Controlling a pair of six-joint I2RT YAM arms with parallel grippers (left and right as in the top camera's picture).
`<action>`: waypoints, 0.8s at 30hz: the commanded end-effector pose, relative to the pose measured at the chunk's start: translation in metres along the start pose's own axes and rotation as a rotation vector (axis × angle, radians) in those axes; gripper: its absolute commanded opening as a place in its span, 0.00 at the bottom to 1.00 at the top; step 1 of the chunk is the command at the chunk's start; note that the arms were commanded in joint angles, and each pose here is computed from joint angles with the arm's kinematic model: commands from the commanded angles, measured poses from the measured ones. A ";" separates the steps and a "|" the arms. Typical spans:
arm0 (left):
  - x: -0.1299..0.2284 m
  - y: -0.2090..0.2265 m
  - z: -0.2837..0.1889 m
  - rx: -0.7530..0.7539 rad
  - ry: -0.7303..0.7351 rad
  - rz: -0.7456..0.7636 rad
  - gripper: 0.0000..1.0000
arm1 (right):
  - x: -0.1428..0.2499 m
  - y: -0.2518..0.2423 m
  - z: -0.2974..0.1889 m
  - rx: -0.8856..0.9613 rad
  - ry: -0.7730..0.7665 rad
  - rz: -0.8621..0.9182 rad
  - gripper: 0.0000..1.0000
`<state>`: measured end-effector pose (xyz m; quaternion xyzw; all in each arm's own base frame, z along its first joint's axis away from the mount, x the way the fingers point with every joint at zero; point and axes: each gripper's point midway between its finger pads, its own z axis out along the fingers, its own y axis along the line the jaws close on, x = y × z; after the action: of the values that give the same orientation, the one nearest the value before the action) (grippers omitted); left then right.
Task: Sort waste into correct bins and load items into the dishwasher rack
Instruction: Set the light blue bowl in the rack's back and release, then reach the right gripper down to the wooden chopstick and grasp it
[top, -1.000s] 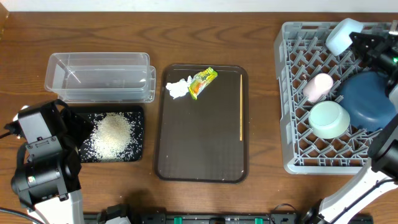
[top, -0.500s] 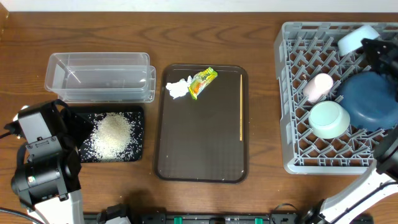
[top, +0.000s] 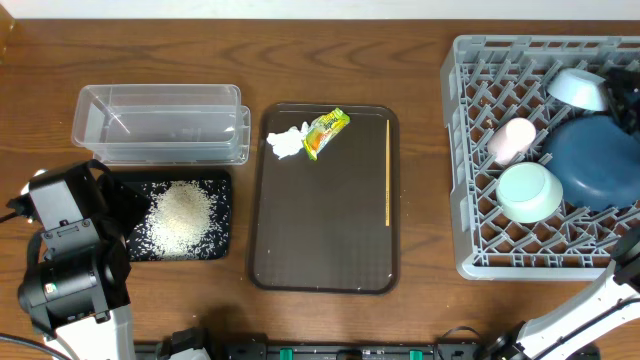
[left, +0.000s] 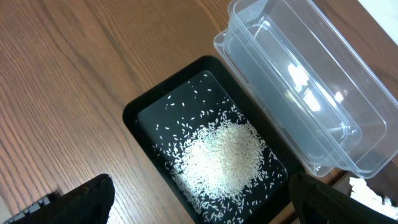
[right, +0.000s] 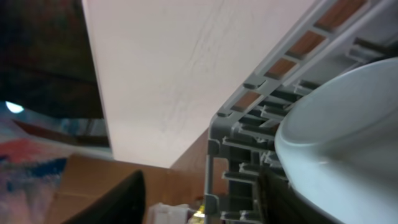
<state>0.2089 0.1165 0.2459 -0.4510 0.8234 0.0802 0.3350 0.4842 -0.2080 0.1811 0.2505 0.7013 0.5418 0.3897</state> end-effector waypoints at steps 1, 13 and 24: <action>-0.003 0.002 -0.001 -0.008 -0.010 -0.007 0.92 | 0.003 0.002 -0.002 -0.016 0.017 0.023 0.62; -0.003 0.002 -0.001 -0.008 -0.009 -0.007 0.92 | 0.001 0.107 -0.013 0.021 -0.070 -0.150 0.64; -0.003 0.002 -0.001 -0.008 -0.010 -0.007 0.92 | 0.075 0.172 0.011 0.525 -0.181 -0.485 0.72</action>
<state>0.2090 0.1167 0.2455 -0.4511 0.8236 0.0805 0.3343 0.4350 -0.0882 0.3282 0.2382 0.7861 0.3515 0.4491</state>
